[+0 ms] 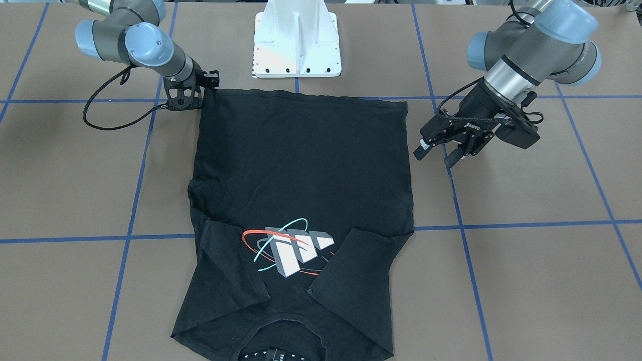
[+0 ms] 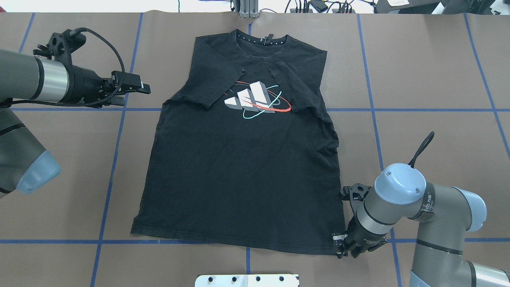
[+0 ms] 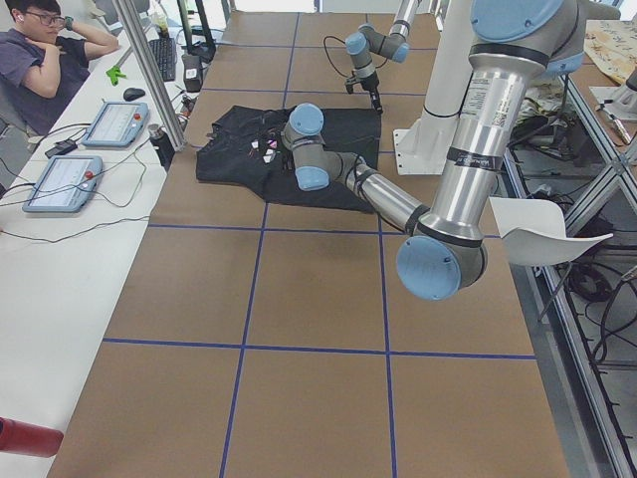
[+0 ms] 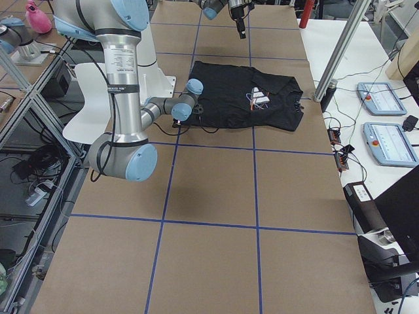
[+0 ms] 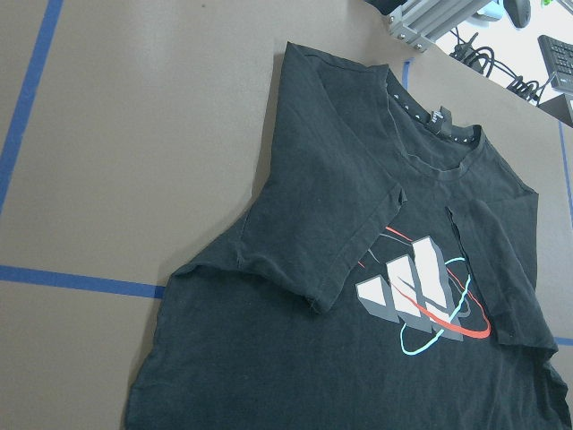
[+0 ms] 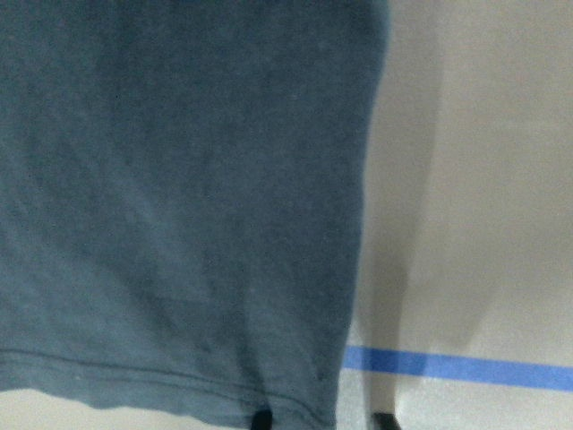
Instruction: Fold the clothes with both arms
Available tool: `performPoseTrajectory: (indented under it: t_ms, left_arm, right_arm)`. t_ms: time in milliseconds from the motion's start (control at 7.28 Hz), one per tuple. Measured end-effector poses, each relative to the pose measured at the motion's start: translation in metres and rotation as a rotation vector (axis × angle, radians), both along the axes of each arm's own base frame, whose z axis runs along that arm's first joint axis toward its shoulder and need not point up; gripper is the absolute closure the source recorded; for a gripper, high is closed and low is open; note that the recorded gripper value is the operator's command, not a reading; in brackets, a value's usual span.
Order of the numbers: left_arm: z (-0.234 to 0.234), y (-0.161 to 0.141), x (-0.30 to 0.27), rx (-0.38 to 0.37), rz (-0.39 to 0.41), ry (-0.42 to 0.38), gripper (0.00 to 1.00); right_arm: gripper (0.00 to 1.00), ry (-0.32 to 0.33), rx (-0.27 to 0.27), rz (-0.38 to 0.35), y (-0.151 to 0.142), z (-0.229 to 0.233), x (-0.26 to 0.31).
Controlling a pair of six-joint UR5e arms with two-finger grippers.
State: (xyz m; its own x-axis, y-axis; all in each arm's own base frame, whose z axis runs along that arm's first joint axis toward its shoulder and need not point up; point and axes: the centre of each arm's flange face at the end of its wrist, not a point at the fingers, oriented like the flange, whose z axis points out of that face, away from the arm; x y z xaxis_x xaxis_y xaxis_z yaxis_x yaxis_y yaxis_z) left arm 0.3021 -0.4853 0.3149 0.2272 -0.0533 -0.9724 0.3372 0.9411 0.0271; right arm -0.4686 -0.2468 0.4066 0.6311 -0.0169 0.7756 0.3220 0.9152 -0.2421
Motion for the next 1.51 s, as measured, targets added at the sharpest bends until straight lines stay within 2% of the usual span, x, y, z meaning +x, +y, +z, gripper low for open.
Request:
performPoseTrajectory:
  t_ms: [137, 962, 1100, 1512]
  left_arm:
    - [0.0, 0.0, 0.0, 0.0, 0.0, 0.0, 0.01]
    - [0.004, 0.004, 0.003, -0.005, 0.006, -0.005, 0.01]
    - [0.012, 0.016, 0.009, -0.016, 0.027, -0.012, 0.01]
    - [0.048, 0.082, 0.032, -0.062, 0.14, -0.052, 0.01]
  right_arm:
    - [1.0, 0.0, 0.0, 0.0, 0.0, 0.0, 0.0]
    - [1.0, -0.013, -0.001, 0.023, -0.011, -0.006, 0.011]
    - [1.0, -0.021, 0.0, 0.034, -0.017, -0.01, 0.015]
    - [1.0, -0.064, 0.009, 0.065, -0.027, -0.032, 0.034]
